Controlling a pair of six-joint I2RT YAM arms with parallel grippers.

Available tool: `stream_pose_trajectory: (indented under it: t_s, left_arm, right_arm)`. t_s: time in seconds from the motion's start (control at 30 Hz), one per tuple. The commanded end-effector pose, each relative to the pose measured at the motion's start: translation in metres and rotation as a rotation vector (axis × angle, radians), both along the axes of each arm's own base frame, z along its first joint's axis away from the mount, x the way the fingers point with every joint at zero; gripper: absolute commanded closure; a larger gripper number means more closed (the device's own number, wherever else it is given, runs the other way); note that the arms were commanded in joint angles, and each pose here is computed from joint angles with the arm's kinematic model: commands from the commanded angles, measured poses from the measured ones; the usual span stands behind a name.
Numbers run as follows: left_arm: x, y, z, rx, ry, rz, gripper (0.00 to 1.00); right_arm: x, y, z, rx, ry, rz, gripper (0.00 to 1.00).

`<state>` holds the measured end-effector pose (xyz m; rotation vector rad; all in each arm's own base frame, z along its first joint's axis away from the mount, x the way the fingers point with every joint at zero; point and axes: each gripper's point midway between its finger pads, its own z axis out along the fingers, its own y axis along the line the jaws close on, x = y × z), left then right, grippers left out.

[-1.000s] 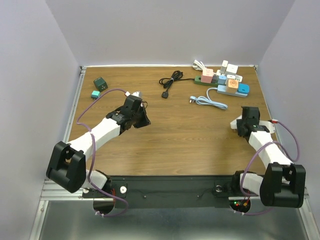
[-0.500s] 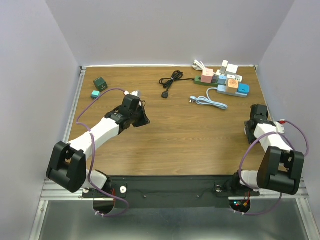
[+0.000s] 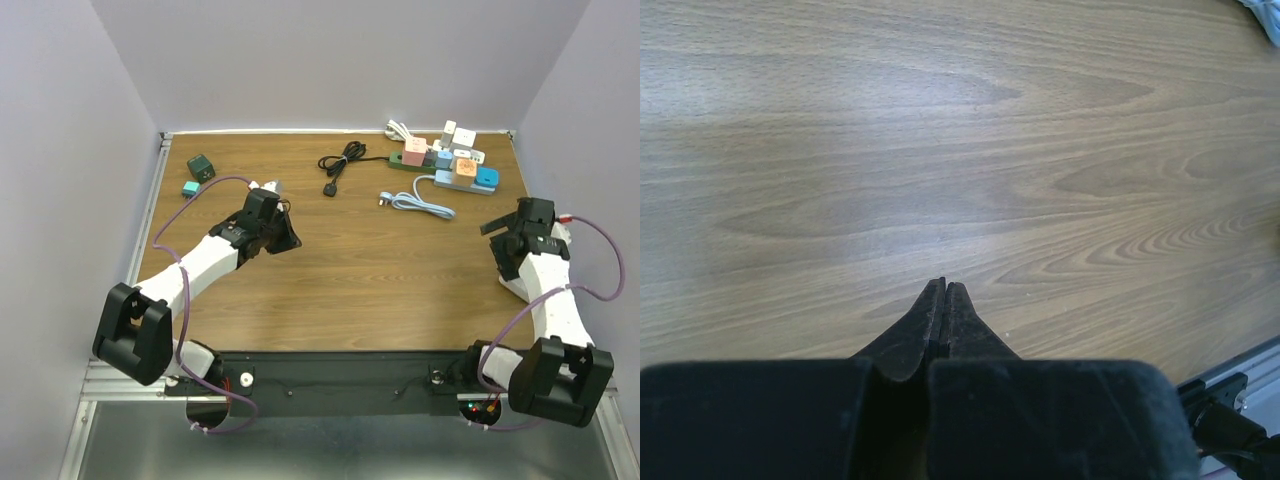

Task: Pull the plug off the socket
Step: Move the socket to the corner of the board, then move the socket to the center of the board.

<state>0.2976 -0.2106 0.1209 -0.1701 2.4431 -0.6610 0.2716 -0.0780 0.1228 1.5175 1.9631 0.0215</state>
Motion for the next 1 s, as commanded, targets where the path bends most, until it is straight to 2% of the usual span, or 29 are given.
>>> stream_pose_trajectory:
  t_s: [0.0,0.1,0.13,0.2,0.23,0.37,0.53,0.63,0.87,0.97]
  left_arm:
    - [0.01,-0.007,0.013,-0.031,-0.044,-0.019,1.0]
    - [0.013,-0.009,0.012,-0.03,-0.04,-0.023,1.0]
    - [0.013,-0.01,0.011,-0.03,-0.036,-0.026,1.0]
    - [0.016,-0.011,0.011,-0.03,-0.036,-0.026,1.0]
    - [0.016,-0.011,0.011,-0.029,-0.035,-0.025,1.0]
    - [0.018,-0.01,0.01,-0.031,-0.03,-0.014,1.0]
    - [0.018,-0.01,0.011,-0.033,-0.026,-0.007,1.0]
    - [0.019,-0.006,0.01,-0.034,-0.024,0.006,1.0]
    - [0.023,0.002,0.004,-0.036,-0.004,0.028,1.0]
    - [0.026,0.006,0.005,-0.033,-0.004,0.038,1.0]
  right_arm:
    - [0.028,0.039,0.004,0.1,-0.028,0.342,0.05]
    - [0.05,0.045,-0.022,0.097,0.08,0.504,0.05]
    - [0.068,0.042,-0.01,0.065,0.058,0.537,0.05]
    - [0.089,0.046,-0.015,0.006,0.09,0.622,0.05]
    - [0.108,0.047,0.001,-0.045,0.051,0.655,0.05]
    - [0.155,0.073,0.006,-0.209,0.081,0.843,0.03]
    - [0.18,0.086,-0.005,-0.34,0.146,0.989,0.02]
    - [0.192,0.081,-0.023,-0.367,0.198,0.999,0.02]
    - [0.223,0.098,-0.049,-0.388,0.214,1.066,0.03]
    - [0.231,0.115,-0.058,-0.358,0.197,1.128,0.08]
